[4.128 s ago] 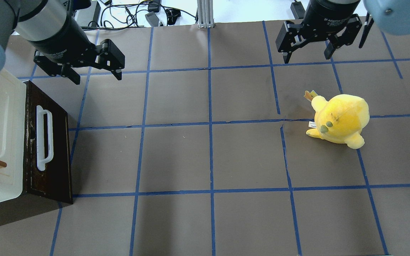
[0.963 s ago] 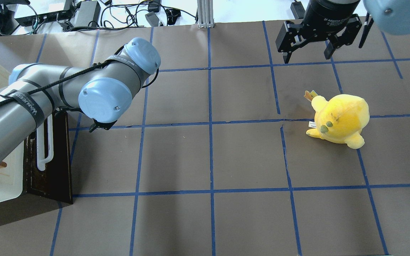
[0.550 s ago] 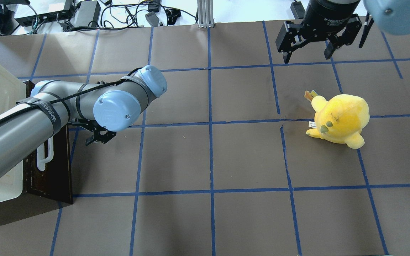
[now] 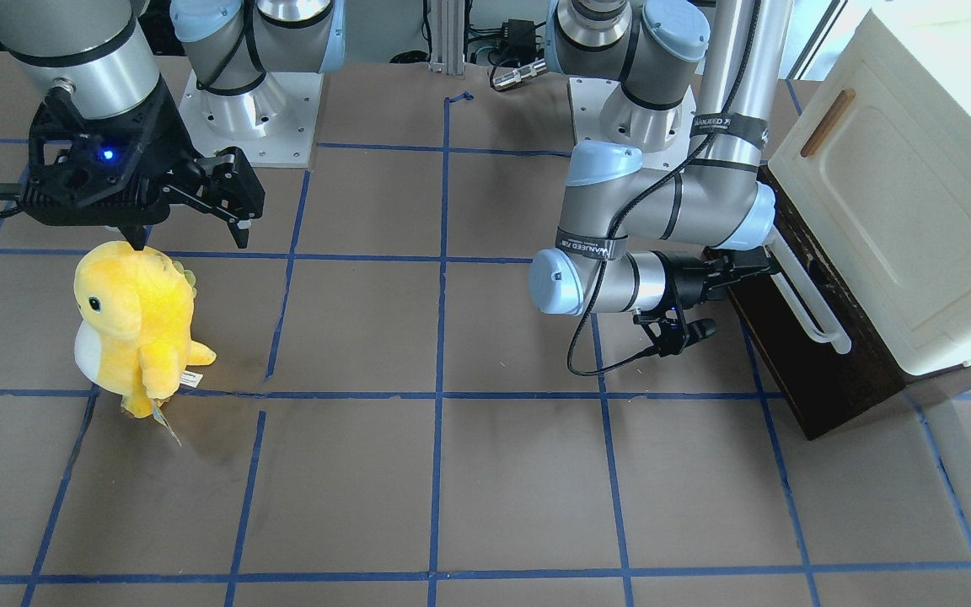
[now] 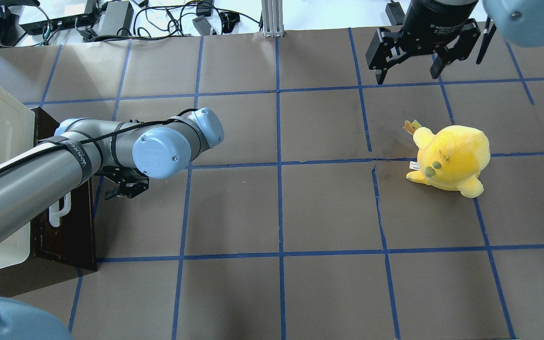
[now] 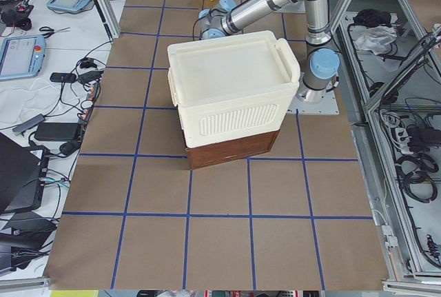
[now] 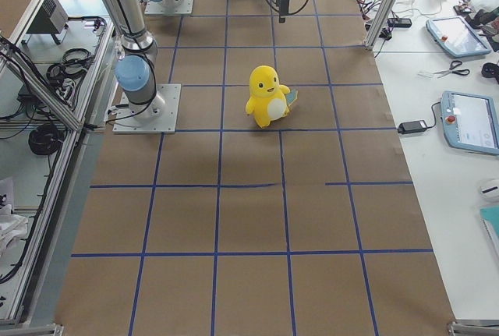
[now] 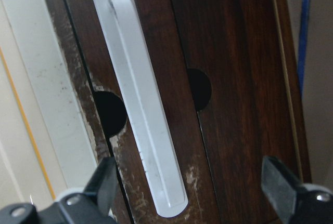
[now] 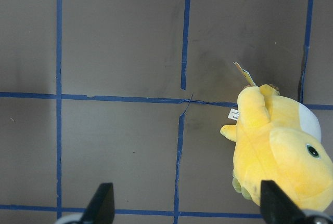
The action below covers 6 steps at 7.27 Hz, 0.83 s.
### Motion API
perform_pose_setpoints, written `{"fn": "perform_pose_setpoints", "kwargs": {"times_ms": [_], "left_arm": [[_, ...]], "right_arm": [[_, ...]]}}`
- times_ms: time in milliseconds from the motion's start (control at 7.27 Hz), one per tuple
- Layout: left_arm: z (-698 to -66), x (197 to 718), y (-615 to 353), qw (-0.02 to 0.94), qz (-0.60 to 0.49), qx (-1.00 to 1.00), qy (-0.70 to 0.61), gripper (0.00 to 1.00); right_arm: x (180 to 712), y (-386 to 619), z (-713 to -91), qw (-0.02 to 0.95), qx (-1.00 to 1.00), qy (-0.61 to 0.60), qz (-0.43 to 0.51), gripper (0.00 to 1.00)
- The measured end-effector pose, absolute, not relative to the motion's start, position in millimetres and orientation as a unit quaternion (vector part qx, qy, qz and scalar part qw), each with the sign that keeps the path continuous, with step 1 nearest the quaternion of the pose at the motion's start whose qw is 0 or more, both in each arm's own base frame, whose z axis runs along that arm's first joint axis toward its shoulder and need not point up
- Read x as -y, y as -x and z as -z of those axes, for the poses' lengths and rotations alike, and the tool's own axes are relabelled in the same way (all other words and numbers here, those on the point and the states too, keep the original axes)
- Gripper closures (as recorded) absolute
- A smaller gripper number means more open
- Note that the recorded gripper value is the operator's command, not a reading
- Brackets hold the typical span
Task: Pull drawer sideways
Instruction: 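Move the left gripper down to the white handle of the wooden drawer, then align the left gripper on the white handle and close its fingers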
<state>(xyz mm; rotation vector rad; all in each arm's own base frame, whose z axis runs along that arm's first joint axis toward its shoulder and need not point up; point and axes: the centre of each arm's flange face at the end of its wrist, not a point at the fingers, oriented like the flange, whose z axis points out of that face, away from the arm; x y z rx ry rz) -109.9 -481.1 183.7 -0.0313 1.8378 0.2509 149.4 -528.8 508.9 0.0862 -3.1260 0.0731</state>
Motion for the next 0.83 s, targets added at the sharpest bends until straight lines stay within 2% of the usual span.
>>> {"fn": "perform_pose_setpoints", "kwargs": {"times_ms": [138,550,688,826], "left_arm": [[-181.2,483.2,102.7,0.608,-0.107,-0.786,0.012,0.06],[-182.9,486.9,87.8,0.622,-0.11,-0.775,0.005,0.11],[-184.8,485.9,86.3,0.624,-0.114,-0.773,0.002,0.17],[-187.2,484.5,85.6,0.625,-0.119,-0.771,-0.003,0.17]], "right_arm": [[528.8,-149.4,-508.9,0.007,0.999,-0.028,-0.023,0.0],[528.8,-149.4,-509.0,0.007,0.999,-0.028,-0.023,0.0],[528.8,-149.4,-509.0,0.007,0.999,-0.028,-0.023,0.0],[528.8,-149.3,-508.9,0.007,0.999,-0.028,-0.023,0.0]]}}
